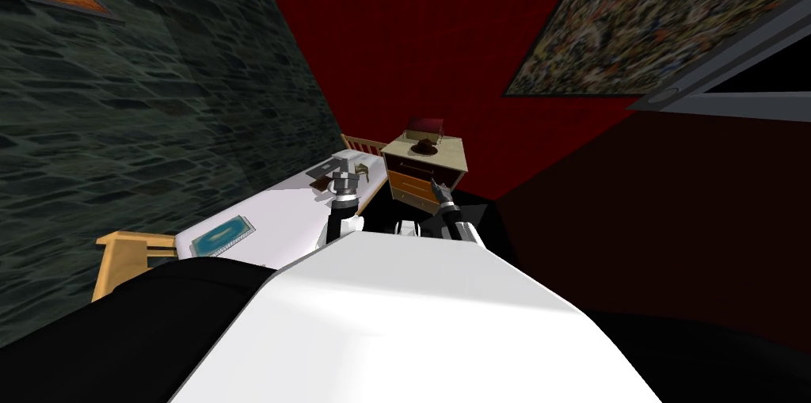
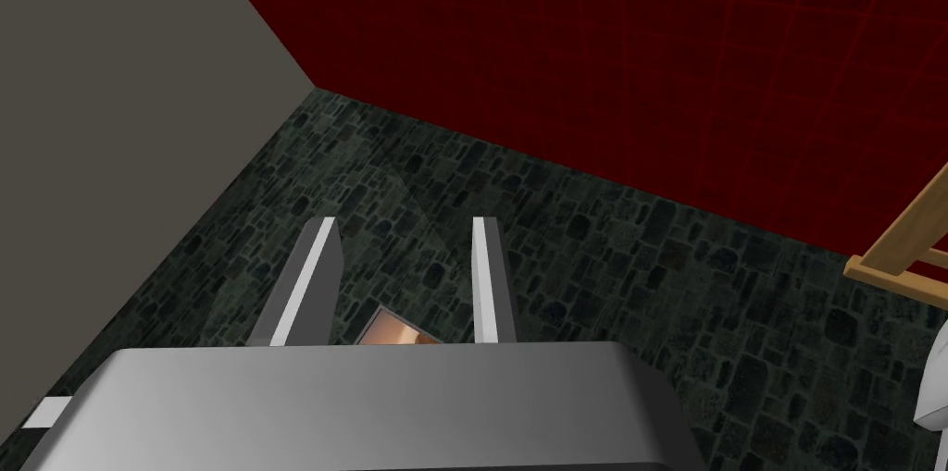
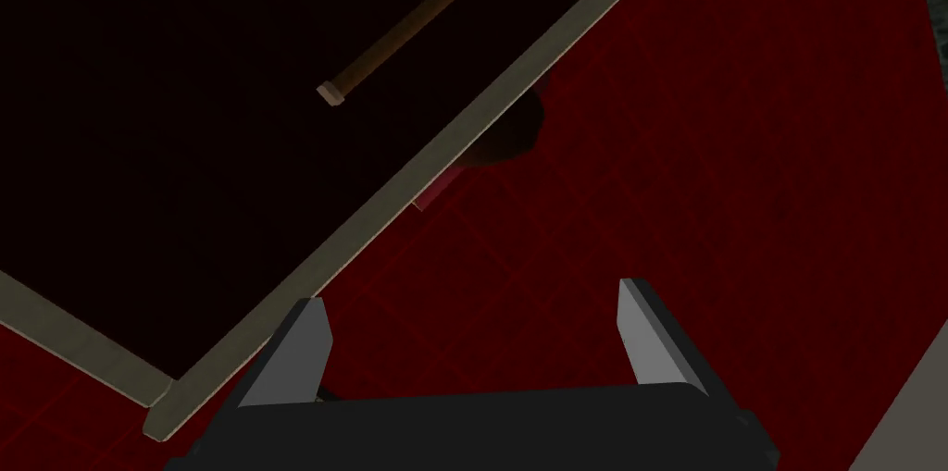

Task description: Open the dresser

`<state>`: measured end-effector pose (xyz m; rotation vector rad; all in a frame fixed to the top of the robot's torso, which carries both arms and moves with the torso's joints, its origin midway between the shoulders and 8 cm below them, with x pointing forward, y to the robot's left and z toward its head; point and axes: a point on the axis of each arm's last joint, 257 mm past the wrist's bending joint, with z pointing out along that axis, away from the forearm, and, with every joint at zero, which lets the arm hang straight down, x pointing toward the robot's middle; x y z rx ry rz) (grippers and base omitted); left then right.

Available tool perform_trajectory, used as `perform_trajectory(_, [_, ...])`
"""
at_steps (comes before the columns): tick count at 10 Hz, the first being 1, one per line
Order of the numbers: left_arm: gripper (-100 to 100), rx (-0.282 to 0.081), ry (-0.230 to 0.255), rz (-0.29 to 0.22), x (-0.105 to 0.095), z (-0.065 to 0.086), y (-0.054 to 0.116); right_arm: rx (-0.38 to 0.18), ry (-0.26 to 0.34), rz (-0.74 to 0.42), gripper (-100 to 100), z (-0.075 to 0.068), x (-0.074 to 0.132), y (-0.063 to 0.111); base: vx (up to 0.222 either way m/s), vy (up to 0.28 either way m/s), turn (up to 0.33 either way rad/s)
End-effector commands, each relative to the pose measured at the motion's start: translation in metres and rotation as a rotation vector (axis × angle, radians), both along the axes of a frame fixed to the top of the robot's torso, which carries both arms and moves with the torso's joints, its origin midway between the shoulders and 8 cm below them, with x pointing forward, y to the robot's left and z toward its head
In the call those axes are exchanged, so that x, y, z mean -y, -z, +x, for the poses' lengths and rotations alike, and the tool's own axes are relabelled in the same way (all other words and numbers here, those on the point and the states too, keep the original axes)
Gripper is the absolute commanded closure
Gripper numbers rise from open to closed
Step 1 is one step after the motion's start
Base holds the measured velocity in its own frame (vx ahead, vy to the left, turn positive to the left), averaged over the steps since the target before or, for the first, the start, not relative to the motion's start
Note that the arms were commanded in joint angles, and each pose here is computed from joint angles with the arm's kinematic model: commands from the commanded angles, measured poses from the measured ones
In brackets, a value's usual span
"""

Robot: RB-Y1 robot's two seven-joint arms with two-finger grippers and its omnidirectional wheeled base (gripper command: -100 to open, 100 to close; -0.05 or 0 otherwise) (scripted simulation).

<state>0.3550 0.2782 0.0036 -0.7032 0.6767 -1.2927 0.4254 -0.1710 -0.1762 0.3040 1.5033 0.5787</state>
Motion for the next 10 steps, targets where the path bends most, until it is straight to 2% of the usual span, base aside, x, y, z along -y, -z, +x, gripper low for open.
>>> perform_trajectory(1, [0, 0.000, 0.000, 0.000, 0.000, 0.000, 0.000, -0.052, 0.033, -0.114, -100, 0.004, 0.002, 0.024, 0.072, 0.081, -0.063])
perform_trajectory(3, [0, 0.000, 0.000, 0.000, 0.000, 0.000, 0.000, -0.045, 0.041, -0.155, -100, 0.004, 0.003, 0.024, 0.049, 0.050, -0.012])
perform_trajectory(4, [0, 0.000, 0.000, 0.000, 0.000, 0.000, 0.000, -0.080, 0.058, -0.213, -100, 0.005, 0.005, 0.040, 0.052, 0.052, -0.054])
perform_trajectory(5, [0, 0.000, 0.000, 0.000, 0.000, 0.000, 0.000, -0.073, 0.061, -0.240, -100, 0.005, 0.005, 0.039, 0.057, 0.053, -0.043])
perform_trajectory(6, [0, 0.000, 0.000, 0.000, 0.000, 0.000, 0.000, -0.102, 0.072, -0.295, -100, 0.005, 0.005, 0.053, 0.080, 0.075, -0.060])
perform_trajectory(8, [0, 0.000, 0.000, 0.000, 0.000, 0.000, 0.000, -0.095, 0.083, -0.336, -100, 0.005, 0.008, 0.052, 0.050, 0.059, -0.014])
perform_trajectory(9, [0, 0.000, 0.000, 0.000, 0.000, 0.000, 0.000, -0.124, 0.101, -0.401, -100, 0.005, 0.011, 0.067, 0.066, 0.050, -0.046])
perform_trajectory(10, [0, 0.000, 0.000, 0.000, 0.000, 0.000, 0.000, -0.115, 0.104, -0.429, -100, 0.005, 0.012, 0.065, 0.061, 0.053, -0.042])
